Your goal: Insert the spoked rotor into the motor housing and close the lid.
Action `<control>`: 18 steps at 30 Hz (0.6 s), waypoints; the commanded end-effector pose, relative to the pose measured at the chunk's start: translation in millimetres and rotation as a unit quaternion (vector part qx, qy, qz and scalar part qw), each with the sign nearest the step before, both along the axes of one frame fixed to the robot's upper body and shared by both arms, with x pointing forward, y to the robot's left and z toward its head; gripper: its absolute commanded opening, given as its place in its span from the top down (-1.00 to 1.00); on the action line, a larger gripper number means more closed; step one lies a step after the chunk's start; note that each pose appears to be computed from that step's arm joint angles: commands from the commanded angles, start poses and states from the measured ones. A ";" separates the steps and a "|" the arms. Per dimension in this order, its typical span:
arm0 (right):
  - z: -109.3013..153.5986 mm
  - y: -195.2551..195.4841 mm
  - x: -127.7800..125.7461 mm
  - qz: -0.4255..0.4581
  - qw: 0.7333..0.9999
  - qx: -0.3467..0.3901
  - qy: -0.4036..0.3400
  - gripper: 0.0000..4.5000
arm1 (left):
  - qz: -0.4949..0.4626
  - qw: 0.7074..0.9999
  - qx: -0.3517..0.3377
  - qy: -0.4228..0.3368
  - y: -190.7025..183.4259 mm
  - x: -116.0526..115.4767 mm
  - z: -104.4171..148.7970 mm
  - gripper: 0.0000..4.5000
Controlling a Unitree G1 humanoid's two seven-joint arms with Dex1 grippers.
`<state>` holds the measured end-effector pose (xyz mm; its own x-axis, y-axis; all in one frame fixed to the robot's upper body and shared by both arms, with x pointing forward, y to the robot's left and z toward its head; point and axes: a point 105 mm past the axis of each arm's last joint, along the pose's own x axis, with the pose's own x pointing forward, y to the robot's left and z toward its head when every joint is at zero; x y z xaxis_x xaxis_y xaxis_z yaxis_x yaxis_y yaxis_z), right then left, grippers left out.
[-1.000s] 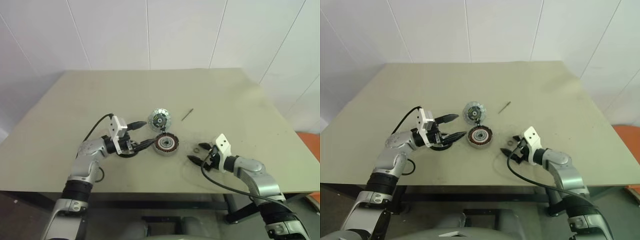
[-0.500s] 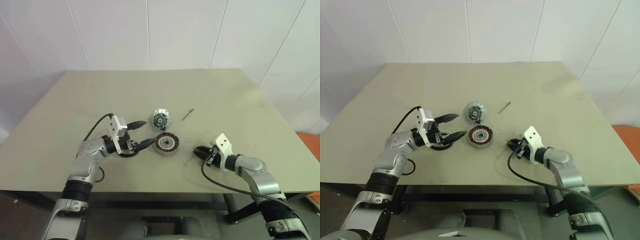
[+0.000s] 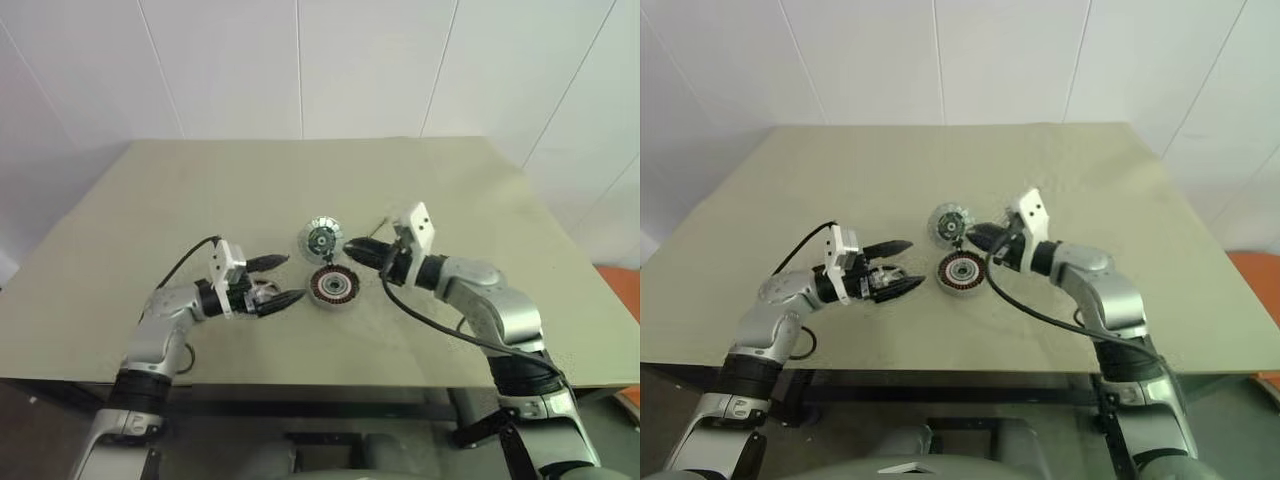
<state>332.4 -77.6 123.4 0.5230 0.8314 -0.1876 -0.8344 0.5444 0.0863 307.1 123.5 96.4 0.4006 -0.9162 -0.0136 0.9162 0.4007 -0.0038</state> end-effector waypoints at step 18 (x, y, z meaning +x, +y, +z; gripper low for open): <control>-40.9 10.2 11.5 -0.001 0.988 -0.148 0.049 0.71 | -0.001 1.000 0.002 -0.020 6.3 -6.1 10.8 -1.00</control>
